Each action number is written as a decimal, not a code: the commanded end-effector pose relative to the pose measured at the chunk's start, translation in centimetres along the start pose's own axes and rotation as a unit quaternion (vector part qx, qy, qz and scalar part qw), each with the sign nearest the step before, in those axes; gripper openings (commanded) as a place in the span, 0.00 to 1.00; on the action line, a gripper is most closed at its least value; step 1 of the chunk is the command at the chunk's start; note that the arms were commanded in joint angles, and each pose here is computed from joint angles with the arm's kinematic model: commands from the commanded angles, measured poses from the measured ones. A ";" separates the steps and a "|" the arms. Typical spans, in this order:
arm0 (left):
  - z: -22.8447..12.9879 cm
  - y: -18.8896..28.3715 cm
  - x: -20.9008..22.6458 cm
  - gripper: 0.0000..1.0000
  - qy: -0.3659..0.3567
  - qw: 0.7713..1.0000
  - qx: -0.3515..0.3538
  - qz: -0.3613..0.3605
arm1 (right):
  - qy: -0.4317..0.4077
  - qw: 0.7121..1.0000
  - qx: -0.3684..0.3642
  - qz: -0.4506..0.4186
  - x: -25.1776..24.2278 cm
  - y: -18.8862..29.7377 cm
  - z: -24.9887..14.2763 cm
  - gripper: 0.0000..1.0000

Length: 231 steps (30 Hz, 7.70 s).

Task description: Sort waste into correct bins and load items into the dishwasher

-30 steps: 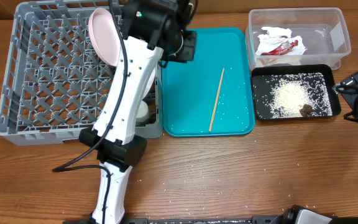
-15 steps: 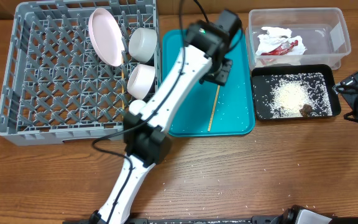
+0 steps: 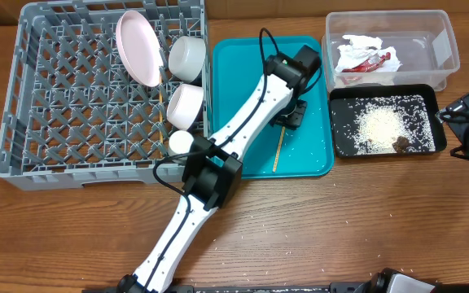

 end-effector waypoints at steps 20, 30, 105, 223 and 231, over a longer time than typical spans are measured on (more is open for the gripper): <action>-2.0 -3.8 0.4 0.04 -0.001 0.998 0.046 0.038 | -0.005 1.000 -0.011 0.001 0.0 0.4 0.6 1.00; 0.6 12.3 4.8 0.04 0.032 0.996 -0.078 0.035 | -0.005 1.000 -0.011 0.001 0.0 0.4 0.6 1.00; -7.6 14.4 29.7 0.96 0.215 0.966 0.020 0.145 | -0.005 1.000 -0.011 0.001 0.0 0.4 0.6 1.00; -27.1 16.0 24.0 1.00 0.092 0.749 -0.642 0.137 | -0.005 1.000 -0.011 0.001 0.0 0.4 0.6 1.00; -27.1 16.1 24.0 0.99 0.095 0.748 -0.642 0.136 | -0.005 1.000 -0.011 0.001 0.0 0.4 0.6 1.00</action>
Point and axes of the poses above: each gripper's point midway between its finger pads, its own y axis back along the fingers, its own x axis along the line the jaws close on, z = x × y, the point moved 1 cm from there along y, back along the fingers
